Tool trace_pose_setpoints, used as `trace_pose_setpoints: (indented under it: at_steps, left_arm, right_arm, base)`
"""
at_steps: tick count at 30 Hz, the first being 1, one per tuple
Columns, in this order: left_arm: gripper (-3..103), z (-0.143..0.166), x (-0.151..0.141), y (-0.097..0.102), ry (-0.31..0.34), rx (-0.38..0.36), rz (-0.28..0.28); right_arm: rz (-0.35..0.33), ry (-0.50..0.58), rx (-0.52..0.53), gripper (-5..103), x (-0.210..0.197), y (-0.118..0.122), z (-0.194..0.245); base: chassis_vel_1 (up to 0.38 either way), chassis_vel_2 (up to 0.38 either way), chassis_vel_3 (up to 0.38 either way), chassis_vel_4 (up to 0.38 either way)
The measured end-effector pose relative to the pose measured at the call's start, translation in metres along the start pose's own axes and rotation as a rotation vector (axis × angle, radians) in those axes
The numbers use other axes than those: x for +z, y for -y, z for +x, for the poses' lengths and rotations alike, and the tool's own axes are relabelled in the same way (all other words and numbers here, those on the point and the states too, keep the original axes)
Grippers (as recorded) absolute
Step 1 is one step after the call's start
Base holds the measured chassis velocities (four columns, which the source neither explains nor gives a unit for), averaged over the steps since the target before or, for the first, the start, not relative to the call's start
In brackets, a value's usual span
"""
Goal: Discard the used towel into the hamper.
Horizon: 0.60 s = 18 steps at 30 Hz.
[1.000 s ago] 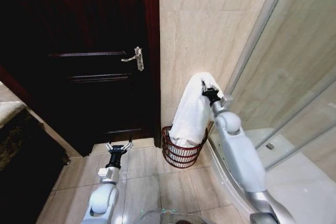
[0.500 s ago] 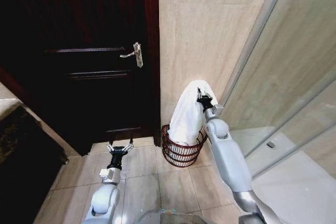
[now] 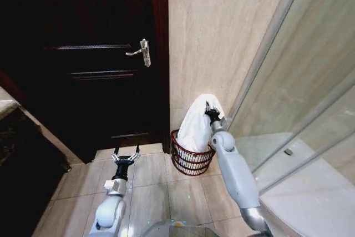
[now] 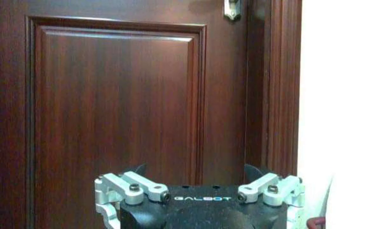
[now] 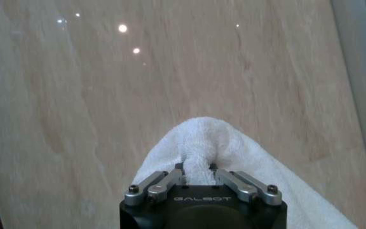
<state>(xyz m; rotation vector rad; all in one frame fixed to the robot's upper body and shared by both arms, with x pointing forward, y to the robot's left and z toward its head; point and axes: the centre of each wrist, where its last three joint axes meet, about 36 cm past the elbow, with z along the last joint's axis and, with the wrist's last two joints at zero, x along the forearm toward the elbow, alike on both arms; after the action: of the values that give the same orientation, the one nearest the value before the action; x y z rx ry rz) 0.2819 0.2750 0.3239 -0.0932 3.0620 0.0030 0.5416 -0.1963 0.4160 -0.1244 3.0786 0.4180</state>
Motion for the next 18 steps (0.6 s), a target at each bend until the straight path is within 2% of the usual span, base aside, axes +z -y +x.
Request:
trace_pose_setpoints:
  at_steps: [12,18]
  left_arm:
    - [100,-0.003,0.003,-0.004,0.001,-0.012,0.009]
    - [100,-0.004,0.002,-0.004,0.005,-0.034,0.014]
  right_arm:
    - [-0.011,-0.1,0.006,12,0.046,-0.001,0.012]
    - [0.023,-0.129,0.029,12,0.061,0.005,0.024]
  base:
    - [0.0,0.0,0.0,0.0]
    - [0.0,0.0,0.0,0.0]
